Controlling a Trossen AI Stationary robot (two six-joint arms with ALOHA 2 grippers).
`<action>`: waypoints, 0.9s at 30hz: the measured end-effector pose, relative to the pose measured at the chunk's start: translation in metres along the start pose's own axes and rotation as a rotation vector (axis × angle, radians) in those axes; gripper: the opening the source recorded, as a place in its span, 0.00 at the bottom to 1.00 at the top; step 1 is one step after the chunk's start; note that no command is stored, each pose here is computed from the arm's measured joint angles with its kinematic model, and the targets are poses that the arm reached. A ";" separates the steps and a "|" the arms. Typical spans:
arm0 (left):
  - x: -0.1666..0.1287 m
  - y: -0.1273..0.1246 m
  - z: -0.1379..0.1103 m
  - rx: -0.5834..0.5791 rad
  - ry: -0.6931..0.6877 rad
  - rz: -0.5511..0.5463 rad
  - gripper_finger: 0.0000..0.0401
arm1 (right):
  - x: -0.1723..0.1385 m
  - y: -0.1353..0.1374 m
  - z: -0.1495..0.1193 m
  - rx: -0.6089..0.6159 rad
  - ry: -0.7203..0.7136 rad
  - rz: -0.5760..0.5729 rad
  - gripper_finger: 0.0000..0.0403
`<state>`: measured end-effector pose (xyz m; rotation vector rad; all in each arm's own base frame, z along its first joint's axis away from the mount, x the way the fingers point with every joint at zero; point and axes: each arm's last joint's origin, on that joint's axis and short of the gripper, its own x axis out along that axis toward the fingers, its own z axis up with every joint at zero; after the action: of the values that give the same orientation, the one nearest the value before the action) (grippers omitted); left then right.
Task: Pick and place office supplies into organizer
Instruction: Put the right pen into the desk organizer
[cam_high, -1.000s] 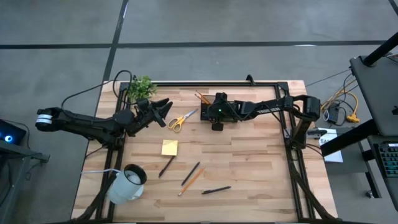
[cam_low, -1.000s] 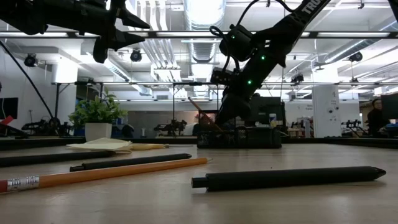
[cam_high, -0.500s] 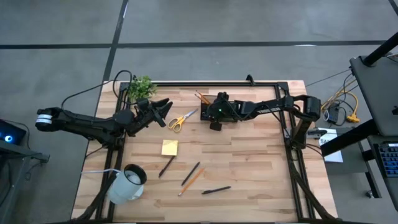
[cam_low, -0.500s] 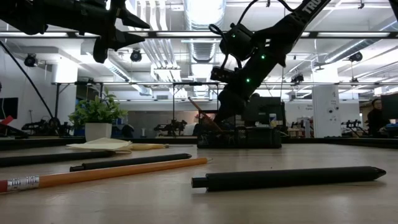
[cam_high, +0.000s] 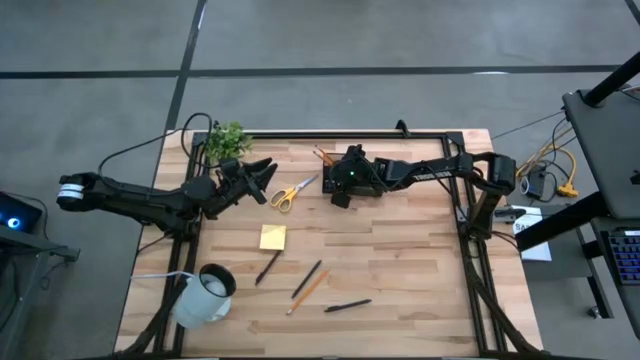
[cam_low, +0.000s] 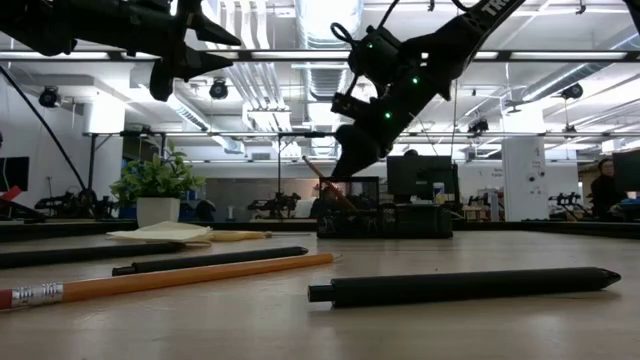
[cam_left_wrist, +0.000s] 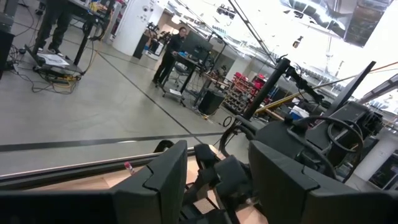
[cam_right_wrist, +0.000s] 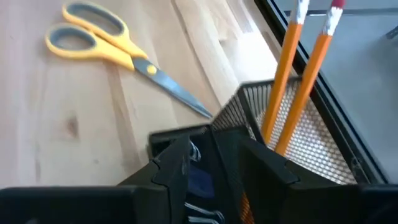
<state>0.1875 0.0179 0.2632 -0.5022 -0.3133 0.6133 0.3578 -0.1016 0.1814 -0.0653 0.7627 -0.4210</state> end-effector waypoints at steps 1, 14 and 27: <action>0.000 0.000 0.000 0.000 0.000 0.000 0.39 | -0.001 0.000 0.002 0.011 -0.008 0.012 0.29; 0.000 0.000 0.000 0.001 0.001 0.000 0.39 | -0.025 0.009 0.020 0.079 -0.092 0.118 0.29; 0.000 0.000 0.000 0.002 0.002 0.000 0.39 | -0.054 0.042 0.029 0.059 -0.136 0.196 0.26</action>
<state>0.1876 0.0178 0.2630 -0.5011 -0.3110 0.6134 0.3574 -0.0446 0.2291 0.0361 0.6159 -0.2498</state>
